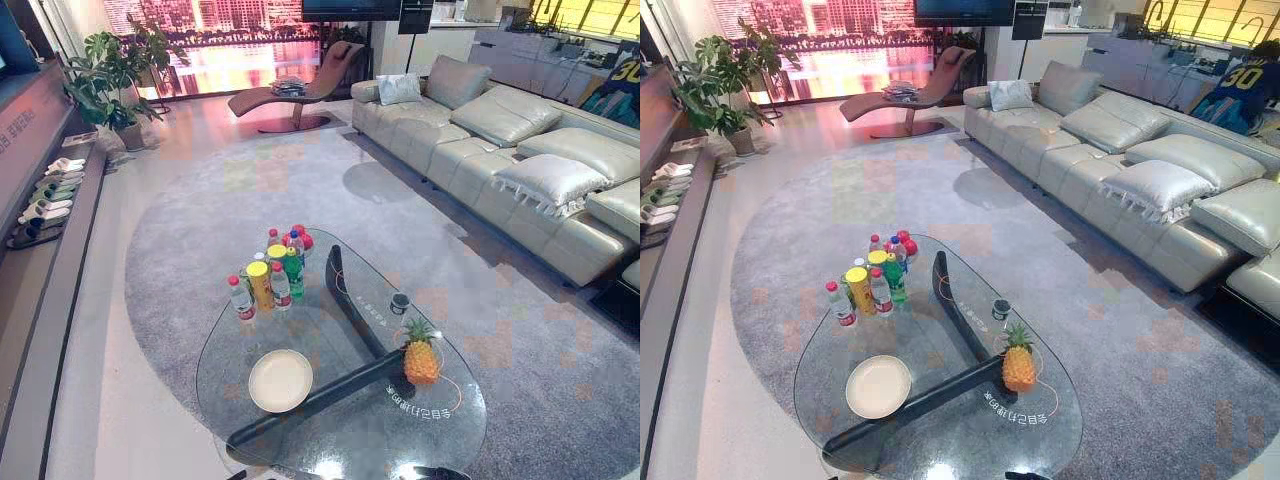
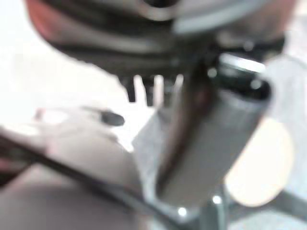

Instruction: Pick up the fruit to the plate

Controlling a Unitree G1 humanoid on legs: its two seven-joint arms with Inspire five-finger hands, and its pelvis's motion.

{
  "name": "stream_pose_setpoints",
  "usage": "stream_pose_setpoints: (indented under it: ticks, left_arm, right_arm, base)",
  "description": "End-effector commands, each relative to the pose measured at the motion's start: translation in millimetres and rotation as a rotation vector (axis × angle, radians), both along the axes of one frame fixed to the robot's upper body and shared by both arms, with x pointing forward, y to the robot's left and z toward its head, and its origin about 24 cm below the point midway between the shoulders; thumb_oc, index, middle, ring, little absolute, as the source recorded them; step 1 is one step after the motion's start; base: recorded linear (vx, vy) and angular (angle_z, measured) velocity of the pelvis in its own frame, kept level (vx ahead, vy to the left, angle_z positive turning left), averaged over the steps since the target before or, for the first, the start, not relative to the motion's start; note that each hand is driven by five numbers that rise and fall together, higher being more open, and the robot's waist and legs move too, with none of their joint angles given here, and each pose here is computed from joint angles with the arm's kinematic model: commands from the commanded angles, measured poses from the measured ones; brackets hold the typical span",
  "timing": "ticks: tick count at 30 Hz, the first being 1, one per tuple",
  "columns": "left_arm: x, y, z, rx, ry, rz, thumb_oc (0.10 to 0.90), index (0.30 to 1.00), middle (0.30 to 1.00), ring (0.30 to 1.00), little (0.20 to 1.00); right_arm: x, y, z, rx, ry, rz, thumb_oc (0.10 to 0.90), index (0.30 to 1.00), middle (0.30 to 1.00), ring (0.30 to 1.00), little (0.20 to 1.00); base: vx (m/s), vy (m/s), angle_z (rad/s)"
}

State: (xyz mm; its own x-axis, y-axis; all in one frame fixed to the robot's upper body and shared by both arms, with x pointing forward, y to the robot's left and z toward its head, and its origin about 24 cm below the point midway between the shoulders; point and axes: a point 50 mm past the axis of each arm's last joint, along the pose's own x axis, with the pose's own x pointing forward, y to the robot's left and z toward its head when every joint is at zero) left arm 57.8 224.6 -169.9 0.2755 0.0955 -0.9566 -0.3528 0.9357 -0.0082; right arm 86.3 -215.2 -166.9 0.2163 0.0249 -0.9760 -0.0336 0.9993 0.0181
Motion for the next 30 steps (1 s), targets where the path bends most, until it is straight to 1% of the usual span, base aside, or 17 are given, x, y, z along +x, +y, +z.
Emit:
stream_pose_setpoints:
  ticks: [1, 6, 19, 24, 30]
  left_arm:
    - [27, -2, 3, -0.025, -0.063, 0.038, 0.8, 0.9, 0.9, 0.9, 0.9]
    - [28, -3, 4, -0.034, -0.084, 0.036, 0.8, 0.9, 0.9, 0.9, 0.9]
    - [27, -1, 4, -0.006, -0.052, 0.028, 0.8, 0.9, 0.9, 0.9, 0.9]
    - [27, 1, 4, 0.002, -0.052, 0.031, 0.8, 0.9, 0.9, 0.9, 0.9]
    - [28, 1, 4, 0.011, -0.05, 0.044, 0.8, 0.9, 0.9, 0.9, 0.9]
  right_arm:
    - [-11, -11, -1, -0.047, 0.083, 0.036, 0.8, 0.9, 0.9, 0.9, 0.9]
    - [-11, -10, -1, -0.047, 0.084, 0.039, 0.8, 0.9, 0.9, 0.9, 0.9]
    - [-10, -12, 0, -0.055, 0.081, 0.046, 0.8, 0.9, 0.9, 0.9, 0.9]
    - [-6, -20, 1, -0.152, 0.049, 0.03, 0.8, 0.9, 0.9, 0.9, 0.9]
    - [-3, -23, 3, -0.217, 0.004, 0.012, 0.8, 0.9, 0.9, 0.9, 0.9]
  base:
    - [0.11, 0.098, -0.32]
    - [0.0, 0.0, 0.0]
    - [0.0, 0.0, 0.0]
    - [0.0, 0.0, 0.0]
    - [0.0, 0.0, 0.0]
